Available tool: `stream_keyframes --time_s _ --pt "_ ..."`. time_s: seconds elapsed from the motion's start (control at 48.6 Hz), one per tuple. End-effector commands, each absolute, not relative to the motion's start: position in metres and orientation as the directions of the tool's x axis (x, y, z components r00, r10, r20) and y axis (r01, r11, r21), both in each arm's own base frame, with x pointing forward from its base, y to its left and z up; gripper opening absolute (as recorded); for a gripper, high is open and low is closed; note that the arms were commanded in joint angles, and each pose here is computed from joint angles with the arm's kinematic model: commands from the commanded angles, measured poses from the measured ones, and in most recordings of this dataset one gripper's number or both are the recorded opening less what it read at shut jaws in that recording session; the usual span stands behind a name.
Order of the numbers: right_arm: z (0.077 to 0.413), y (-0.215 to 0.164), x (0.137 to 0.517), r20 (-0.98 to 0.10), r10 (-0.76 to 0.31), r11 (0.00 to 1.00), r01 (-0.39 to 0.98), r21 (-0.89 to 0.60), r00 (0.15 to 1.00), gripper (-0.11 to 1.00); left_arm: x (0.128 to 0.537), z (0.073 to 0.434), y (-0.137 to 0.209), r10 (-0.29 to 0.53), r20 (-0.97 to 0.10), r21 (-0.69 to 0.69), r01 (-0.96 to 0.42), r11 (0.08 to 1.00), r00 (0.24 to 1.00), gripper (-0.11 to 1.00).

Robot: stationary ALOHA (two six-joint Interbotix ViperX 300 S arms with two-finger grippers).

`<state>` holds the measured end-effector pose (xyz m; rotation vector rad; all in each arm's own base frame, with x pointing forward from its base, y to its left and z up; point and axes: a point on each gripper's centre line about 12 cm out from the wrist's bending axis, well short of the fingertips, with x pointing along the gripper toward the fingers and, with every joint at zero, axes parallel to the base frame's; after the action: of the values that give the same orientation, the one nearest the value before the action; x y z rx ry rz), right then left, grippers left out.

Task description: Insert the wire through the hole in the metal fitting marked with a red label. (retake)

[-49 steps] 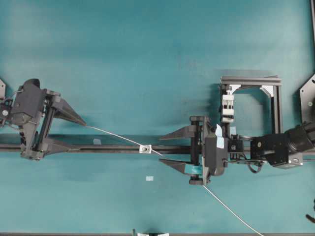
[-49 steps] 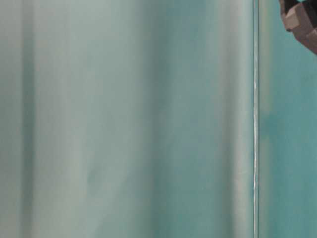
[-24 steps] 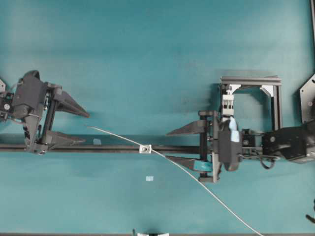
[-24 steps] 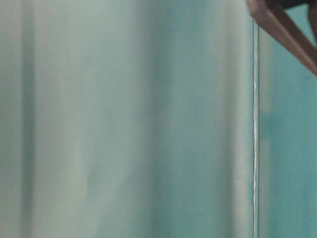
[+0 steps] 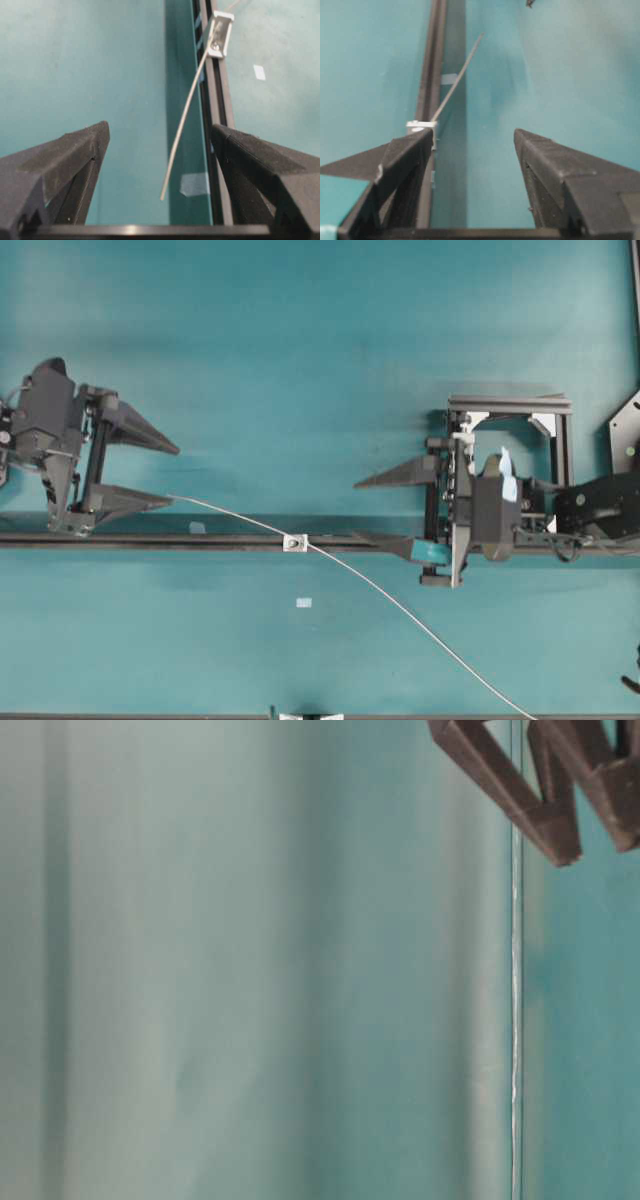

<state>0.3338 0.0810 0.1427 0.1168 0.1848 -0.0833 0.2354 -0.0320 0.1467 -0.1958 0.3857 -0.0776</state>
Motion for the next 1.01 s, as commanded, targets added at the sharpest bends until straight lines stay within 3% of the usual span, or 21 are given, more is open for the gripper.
stream_keyframes --time_s 0.0,0.988 --pt "0.155 0.077 0.334 -0.155 -0.08 0.988 0.1 0.121 0.985 0.75 0.241 0.159 -0.03 -0.106 -0.321 -0.181 0.049 0.982 0.941 0.86" --pt "0.159 0.063 0.326 -0.172 -0.103 0.983 0.127 0.136 0.98 0.75 0.243 0.161 -0.026 -0.088 -0.326 -0.156 0.038 0.987 0.941 0.85"
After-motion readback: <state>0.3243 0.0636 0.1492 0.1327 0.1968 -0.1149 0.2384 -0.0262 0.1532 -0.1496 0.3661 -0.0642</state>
